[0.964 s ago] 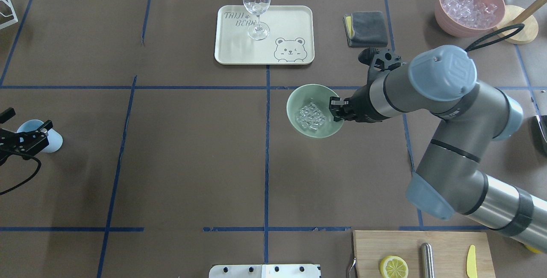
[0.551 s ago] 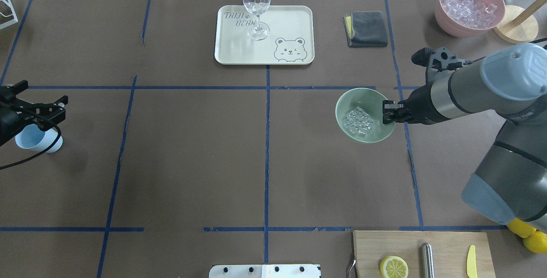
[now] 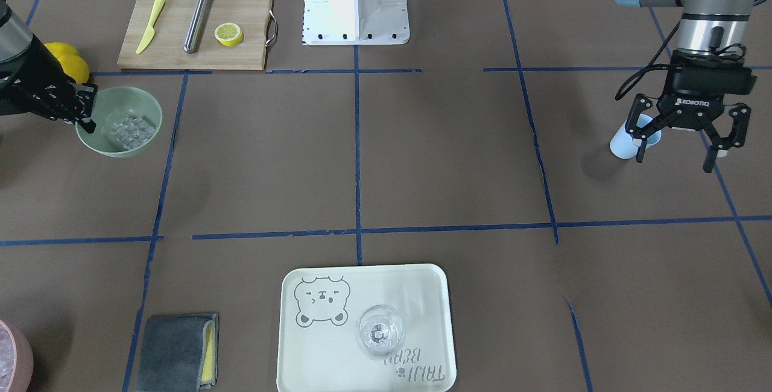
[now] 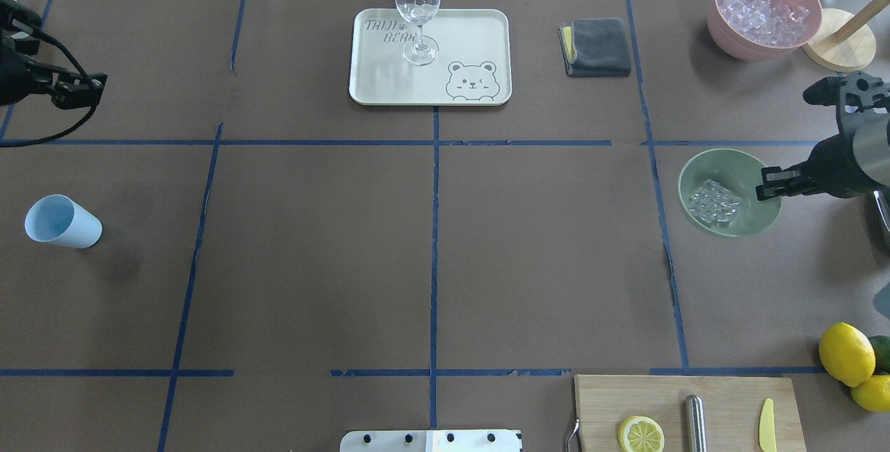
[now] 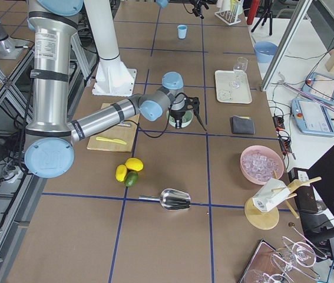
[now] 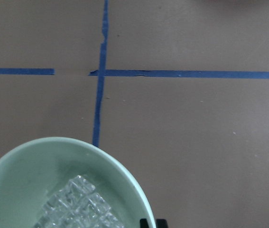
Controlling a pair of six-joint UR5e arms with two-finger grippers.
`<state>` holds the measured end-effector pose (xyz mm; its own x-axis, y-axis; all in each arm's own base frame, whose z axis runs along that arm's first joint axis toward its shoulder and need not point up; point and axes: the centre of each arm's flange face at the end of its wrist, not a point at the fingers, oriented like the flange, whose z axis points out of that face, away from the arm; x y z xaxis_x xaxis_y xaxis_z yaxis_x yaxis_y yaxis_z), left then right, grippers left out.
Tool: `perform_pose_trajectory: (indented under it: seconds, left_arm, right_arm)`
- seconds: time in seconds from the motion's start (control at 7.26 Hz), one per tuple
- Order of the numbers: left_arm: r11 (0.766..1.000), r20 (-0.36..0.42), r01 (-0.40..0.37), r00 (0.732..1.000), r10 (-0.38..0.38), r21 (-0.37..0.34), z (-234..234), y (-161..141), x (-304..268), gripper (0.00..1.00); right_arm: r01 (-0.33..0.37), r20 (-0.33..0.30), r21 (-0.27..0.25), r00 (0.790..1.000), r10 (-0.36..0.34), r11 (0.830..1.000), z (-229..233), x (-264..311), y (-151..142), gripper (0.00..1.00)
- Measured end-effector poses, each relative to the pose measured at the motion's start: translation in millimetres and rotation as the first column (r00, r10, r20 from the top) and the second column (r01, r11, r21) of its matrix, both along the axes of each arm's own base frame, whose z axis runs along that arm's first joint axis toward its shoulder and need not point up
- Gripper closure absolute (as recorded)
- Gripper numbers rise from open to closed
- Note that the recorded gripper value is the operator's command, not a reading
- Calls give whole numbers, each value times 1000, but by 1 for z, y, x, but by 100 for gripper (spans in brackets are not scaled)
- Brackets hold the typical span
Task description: Pour ice into bowl
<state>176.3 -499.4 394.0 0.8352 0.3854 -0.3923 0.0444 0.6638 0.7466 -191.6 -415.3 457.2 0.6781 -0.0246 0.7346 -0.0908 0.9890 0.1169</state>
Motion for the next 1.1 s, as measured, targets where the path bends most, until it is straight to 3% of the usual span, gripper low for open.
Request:
perform_pose_trajectory:
  seconds: [0.41,0.69,0.96,1.1]
  left_arm:
    - [991,180,-108,976,121,-77,-5,-33,-50,0]
    - [977,281,-167,939,198,-132,-28,-63,-108,0]
    - [970,296,-181,929,222,-161,-33,-70,-135,0]
    - [969,295,-181,928,225,-170,-30,-70,-138,0]
  right_arm:
    - [7,-70,-49,997,-10,999,54,21,6,100]
    - [4,-49,-22,999,-5,1000,106,19,3,100]
    - [-17,-8,0,1000,17,1000,152,19,4,100]
    - [-26,-2,-5,1000,26,1000,159,19,5,57]
